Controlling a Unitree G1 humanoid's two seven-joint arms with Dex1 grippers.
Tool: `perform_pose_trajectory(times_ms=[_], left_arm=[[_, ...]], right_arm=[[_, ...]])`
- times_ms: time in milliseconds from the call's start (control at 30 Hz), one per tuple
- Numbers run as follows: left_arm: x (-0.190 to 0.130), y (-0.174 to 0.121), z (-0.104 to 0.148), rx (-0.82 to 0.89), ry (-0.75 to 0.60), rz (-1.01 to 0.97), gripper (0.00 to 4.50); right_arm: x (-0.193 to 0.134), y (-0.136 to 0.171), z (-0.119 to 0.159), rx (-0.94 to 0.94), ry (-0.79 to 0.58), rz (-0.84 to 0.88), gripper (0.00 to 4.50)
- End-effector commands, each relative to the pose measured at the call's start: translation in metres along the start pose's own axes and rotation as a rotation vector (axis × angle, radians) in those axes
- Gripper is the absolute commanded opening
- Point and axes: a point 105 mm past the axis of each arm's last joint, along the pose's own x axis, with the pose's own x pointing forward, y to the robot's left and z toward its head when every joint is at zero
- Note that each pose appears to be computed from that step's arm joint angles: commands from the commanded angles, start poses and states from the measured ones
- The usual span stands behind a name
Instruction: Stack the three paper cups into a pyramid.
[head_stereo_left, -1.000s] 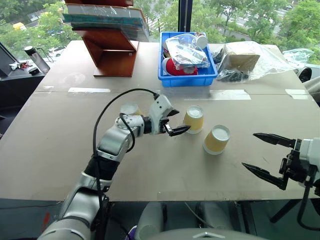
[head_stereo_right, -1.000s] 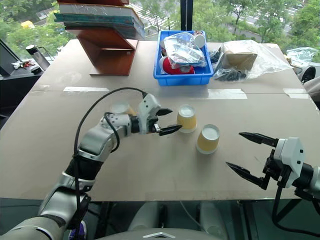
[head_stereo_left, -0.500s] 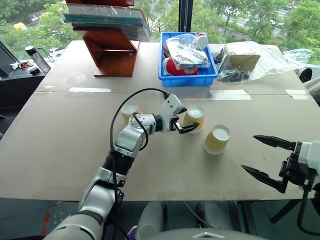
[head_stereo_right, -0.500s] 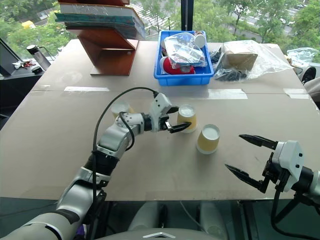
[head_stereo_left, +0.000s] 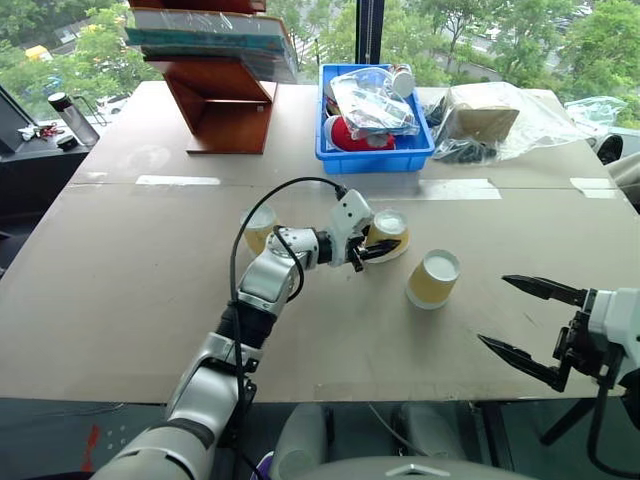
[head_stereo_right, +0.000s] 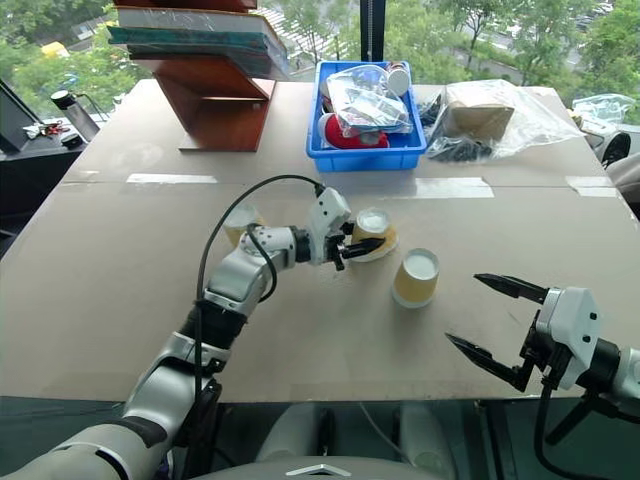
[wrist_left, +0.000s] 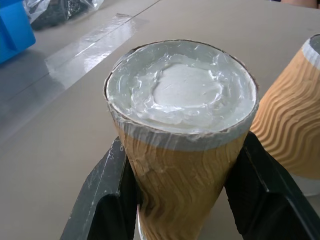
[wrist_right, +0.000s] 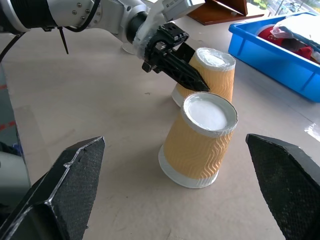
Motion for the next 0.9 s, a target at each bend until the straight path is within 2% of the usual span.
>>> perform_pose_trajectory(times_ms=[33,433,633,900], left_arm=[[-0.013,-0.011,0.018,0.027,-0.066,-0.049,2.2],[-0.058,-0.045,0.006,-0.022,-0.048,-0.067,2.2],[-0.045,-0.046,-0.001,-0.07,-0.057,-0.077,2.2],[-0.027,-0.049,-0.004,-0.038,-0.031,-0.16,2.2]], right_arm=[[0.002,0.001,0.006,-0.025,-0.023,0.005,4.5],[0.009,0.005,0.002,0.009,-0.025,0.029,4.5],[0.01,0.005,0.004,0.02,-0.032,0.014,4.5],[0.004,0.007,0.003,0.02,-0.011,-0.005,4.5]])
